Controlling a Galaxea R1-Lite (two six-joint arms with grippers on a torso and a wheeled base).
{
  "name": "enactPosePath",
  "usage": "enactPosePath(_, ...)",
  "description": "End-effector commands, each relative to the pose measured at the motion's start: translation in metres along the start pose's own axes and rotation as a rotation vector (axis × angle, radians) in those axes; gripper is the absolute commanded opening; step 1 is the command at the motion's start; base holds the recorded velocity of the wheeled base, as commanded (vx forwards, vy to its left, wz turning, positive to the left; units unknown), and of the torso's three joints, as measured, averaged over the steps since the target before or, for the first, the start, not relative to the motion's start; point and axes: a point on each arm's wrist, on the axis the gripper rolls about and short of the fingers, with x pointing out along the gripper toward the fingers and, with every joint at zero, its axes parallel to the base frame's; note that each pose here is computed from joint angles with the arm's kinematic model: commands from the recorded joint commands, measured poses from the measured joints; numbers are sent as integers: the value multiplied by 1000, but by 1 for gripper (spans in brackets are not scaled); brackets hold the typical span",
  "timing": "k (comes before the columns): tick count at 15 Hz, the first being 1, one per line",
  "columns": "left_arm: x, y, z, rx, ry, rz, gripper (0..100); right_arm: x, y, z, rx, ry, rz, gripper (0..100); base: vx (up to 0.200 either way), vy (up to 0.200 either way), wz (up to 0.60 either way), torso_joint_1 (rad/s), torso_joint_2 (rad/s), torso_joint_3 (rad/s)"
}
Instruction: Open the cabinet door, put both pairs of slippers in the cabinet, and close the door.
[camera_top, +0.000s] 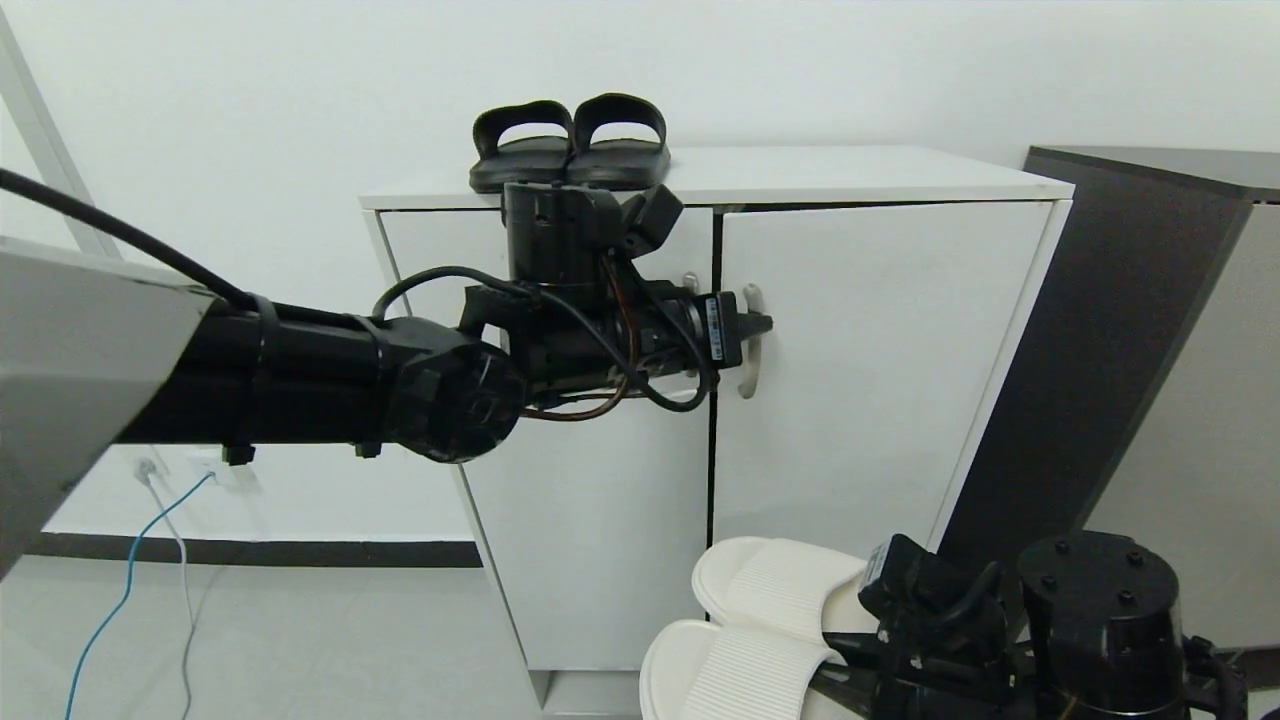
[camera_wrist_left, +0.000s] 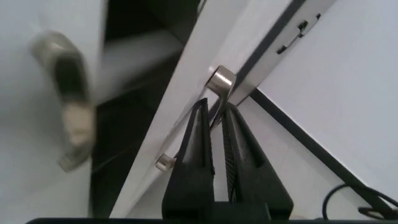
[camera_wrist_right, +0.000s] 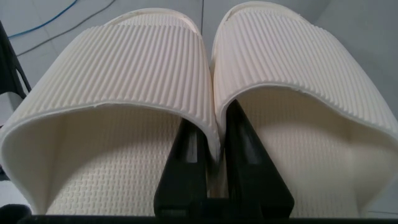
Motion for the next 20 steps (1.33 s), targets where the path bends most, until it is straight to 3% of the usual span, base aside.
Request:
enactPosePath(1, -18, -9, 7, 9, -16, -3, 0, -2, 2, 1, -4, -9, 5, 0, 0, 0, 0, 0, 0, 0)
enactPosePath(8, -47, -29, 8, 25, -48, -33, 0, -1, 2, 1, -4, -5, 8, 0, 0, 0, 0, 0, 0, 0)
enactPosePath(15, -52, -18, 0, 24, -77, -15, 0, -1, 4, 1, -8, -6, 18, 0, 0, 0, 0, 0, 0, 0)
enactPosePath(20, -54, -8, 6, -5, -93, 9, 0, -6, 13, -1, -18, -6, 78, 0, 0, 0, 0, 0, 0, 0)
